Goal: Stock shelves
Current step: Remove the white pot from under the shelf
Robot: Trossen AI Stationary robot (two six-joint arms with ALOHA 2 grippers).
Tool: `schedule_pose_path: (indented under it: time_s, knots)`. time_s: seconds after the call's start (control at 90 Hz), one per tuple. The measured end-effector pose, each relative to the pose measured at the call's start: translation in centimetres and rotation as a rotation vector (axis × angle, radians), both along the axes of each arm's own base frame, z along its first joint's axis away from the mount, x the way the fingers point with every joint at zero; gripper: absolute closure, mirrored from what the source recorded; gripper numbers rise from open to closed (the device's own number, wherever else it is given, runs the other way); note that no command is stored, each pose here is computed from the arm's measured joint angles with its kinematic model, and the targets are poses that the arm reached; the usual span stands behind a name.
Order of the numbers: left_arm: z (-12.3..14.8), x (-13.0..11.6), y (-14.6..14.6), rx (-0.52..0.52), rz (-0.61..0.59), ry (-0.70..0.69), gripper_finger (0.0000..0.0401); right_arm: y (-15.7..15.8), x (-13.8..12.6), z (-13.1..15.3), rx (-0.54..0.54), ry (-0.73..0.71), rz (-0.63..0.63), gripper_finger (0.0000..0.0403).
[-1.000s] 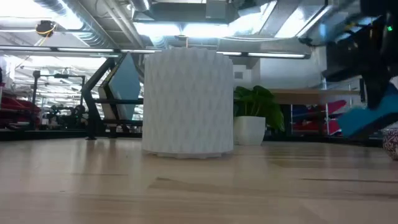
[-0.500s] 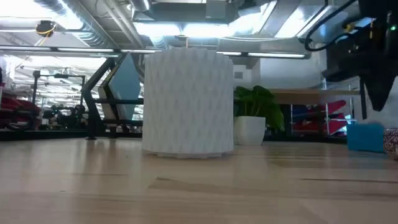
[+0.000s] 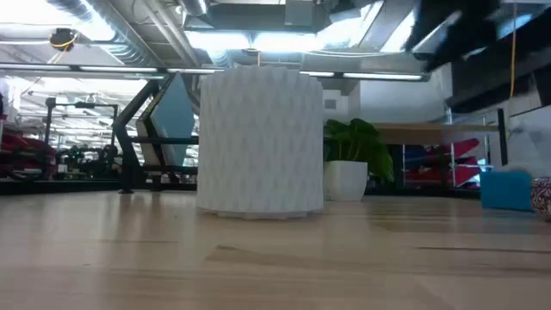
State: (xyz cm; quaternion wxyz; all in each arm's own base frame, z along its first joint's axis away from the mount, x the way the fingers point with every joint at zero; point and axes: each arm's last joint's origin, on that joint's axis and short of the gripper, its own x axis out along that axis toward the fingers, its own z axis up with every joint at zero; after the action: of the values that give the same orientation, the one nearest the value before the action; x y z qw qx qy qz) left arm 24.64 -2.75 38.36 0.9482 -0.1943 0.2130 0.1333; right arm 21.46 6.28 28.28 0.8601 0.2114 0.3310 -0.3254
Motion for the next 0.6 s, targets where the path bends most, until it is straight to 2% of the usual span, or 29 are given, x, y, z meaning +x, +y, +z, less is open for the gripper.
schedule_pose_path:
  time_s: [0.178, 0.367, 0.456, 0.6]
  knots:
    - [0.0, 0.0, 0.0, -0.026, -0.007, -0.006, 0.0294, -1.4, 2.2, -4.6, -0.012, 0.034, -0.061, 0.0073]
    - [0.3, 0.2, -0.2, -0.071, -0.043, -0.034, 0.0294, -3.4, 3.4, -9.4, 0.04, 0.126, -0.124, 0.0029]
    - [0.4, 0.2, -0.2, -0.089, -0.04, -0.048, 0.0294, -4.2, 4.1, -11.0, 0.044, 0.111, -0.161, 0.0009]
    - [0.4, 0.2, -0.1, -0.118, -0.051, -0.047, 0.0294, -5.4, 5.5, -13.4, 0.032, 0.109, -0.202, 0.0009]
